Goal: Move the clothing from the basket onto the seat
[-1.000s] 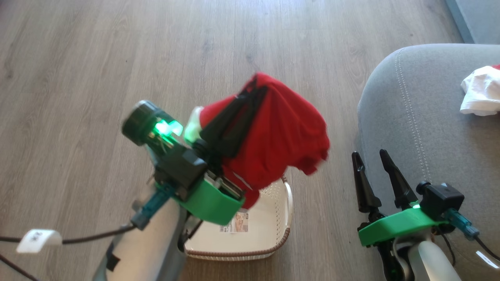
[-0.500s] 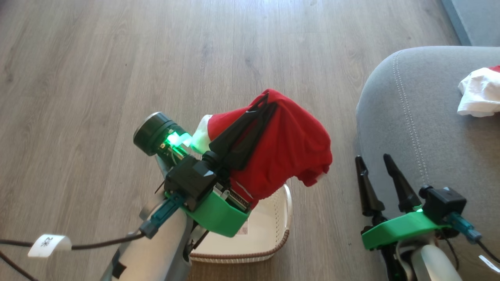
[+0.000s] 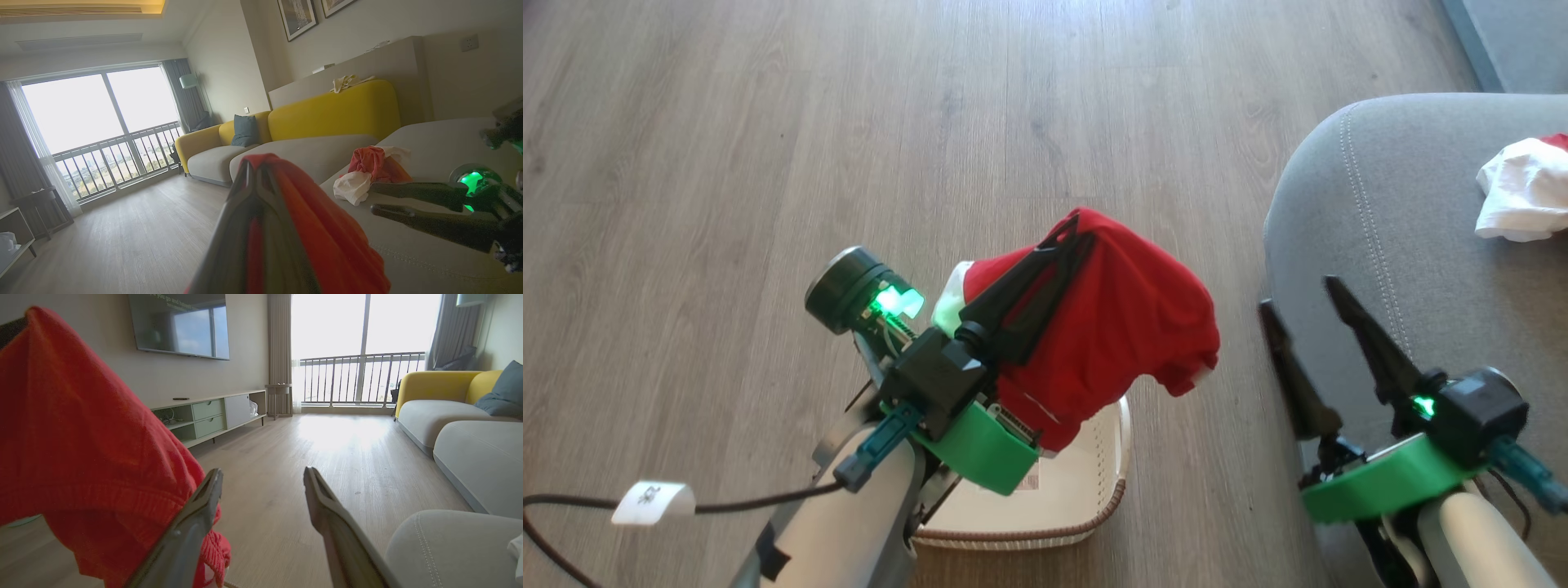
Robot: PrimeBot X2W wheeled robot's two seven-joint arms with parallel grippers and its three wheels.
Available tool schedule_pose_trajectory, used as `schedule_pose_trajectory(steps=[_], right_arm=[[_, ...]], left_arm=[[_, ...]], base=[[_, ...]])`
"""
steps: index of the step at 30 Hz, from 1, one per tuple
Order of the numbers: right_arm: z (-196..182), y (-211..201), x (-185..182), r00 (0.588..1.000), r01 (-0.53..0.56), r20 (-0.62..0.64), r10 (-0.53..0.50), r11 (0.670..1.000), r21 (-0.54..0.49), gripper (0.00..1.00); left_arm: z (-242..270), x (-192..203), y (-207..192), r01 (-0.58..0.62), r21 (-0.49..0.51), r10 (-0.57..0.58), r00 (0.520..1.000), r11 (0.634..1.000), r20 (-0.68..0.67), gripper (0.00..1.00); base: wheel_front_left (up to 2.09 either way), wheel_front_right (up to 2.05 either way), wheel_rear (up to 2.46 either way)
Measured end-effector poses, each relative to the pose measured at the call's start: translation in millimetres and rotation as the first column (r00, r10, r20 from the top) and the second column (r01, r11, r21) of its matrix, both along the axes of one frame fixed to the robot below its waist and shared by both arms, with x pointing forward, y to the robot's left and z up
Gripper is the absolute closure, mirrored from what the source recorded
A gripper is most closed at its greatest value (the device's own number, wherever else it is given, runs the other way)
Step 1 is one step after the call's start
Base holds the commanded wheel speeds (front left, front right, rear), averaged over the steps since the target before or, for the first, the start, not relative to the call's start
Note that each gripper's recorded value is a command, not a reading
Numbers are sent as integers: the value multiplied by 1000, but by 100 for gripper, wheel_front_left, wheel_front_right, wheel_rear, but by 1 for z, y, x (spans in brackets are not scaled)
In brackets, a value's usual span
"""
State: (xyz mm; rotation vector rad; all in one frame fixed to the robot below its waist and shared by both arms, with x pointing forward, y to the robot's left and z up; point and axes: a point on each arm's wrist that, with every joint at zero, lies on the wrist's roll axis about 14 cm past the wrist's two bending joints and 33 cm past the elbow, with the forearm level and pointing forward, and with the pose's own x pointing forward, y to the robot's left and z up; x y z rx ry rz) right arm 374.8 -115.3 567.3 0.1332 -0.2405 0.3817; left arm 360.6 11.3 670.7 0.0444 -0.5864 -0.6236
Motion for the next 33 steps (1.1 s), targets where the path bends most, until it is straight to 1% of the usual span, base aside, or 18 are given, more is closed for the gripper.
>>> schedule_pose_trajectory(steps=[2,3,8,12,15,20,24,29,33], right_arm=[[10,12,-8,996,-74,40,76,996,-54,0],[10,12,-8,996,-74,40,76,996,-54,0],[20,30,-29,972,-202,83,219,964,-170,0],[19,35,-34,957,-243,91,277,931,-272,0],[20,37,-34,949,-253,102,297,915,-314,0],[14,40,-32,947,-269,74,313,897,-351,0],[8,48,-30,936,-304,47,349,869,-391,0],[0,69,-33,908,-380,6,419,830,-407,0],[-9,82,-35,885,-433,-33,465,793,-429,0]], left_arm=[[-5,2,1,-3,11,3,1000,1000,-11,100],[-5,2,1,-3,11,3,1000,1000,-11,100],[-12,5,-1,4,30,-3,1000,1000,-26,100],[-18,0,-11,39,62,-38,999,997,-29,100],[-21,-5,-18,64,83,-62,998,995,-27,100],[-24,-20,-32,114,129,-115,993,985,-6,100],[-22,-33,-42,159,160,-164,986,974,19,100],[-17,-45,-53,199,186,-212,976,962,52,100],[-18,-53,-59,217,216,-236,970,952,66,100]], base=[[0,0,0],[0,0,0],[0,0,0],[0,0,0],[0,0,0],[0,0,0],[0,0,0],[0,0,0],[0,0,0]])
